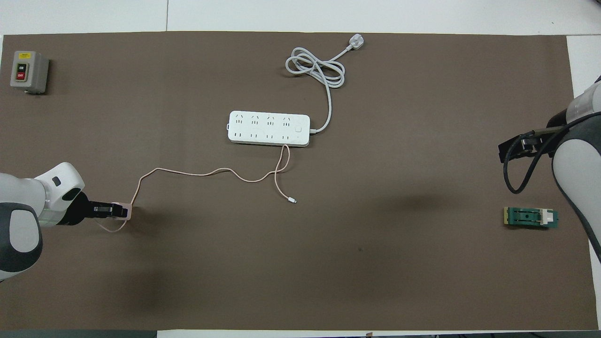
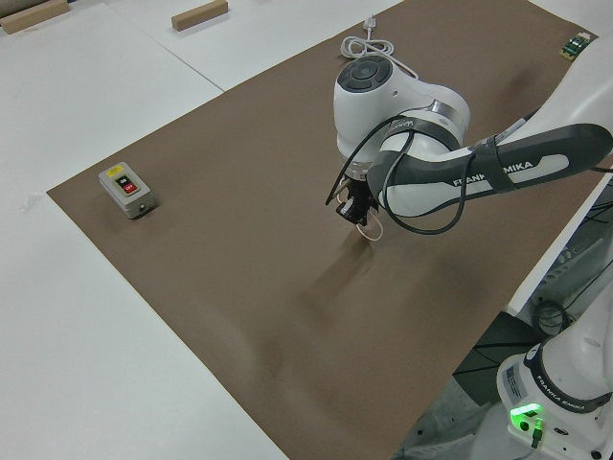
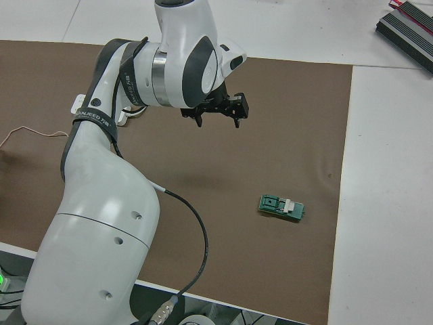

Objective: Unplug charger and place it aside
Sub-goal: 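Lower the pink charger onto the table and open the left gripper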

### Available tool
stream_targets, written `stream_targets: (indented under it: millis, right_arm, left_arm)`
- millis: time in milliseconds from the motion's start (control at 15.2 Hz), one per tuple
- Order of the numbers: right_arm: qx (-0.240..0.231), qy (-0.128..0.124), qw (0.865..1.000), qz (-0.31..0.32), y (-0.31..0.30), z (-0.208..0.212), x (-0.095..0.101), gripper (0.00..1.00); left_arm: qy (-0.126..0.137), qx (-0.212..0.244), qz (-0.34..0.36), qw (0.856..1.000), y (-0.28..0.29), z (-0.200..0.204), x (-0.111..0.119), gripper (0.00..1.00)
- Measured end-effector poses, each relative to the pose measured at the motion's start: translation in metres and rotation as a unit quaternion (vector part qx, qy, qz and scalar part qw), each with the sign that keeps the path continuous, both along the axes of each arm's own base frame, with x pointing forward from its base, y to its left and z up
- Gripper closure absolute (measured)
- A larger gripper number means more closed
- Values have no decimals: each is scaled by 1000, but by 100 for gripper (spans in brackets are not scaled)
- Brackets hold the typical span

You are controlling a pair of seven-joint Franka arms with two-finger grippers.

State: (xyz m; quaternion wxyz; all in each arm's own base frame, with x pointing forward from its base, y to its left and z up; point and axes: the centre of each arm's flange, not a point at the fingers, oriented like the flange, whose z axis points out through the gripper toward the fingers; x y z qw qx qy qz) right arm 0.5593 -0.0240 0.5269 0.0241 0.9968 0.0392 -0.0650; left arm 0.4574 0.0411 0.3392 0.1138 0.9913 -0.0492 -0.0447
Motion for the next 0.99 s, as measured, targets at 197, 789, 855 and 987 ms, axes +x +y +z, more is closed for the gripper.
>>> stream_targets:
  millis: [197, 789, 855, 987]
  right_arm:
    - [-3, 2, 1000, -3, -5, 2, -1, 0]
    - [10, -14, 1000, -21, -56, 24, -12, 0]
    - [15, -15, 999, -29, -57, 26, -13, 0]
    - [17, -18, 999, -44, -50, 27, -12, 0]
  left_arm:
    - [-1, 1, 2, 1000, 2, -2, -1, 69]
    - [-5, 3, 4, 1000, 4, -8, -4, 44]
    - [-5, 3, 6, 1000, 6, -8, -5, 36]
    - [-6, 3, 15, 1000, 15, -8, -6, 15]
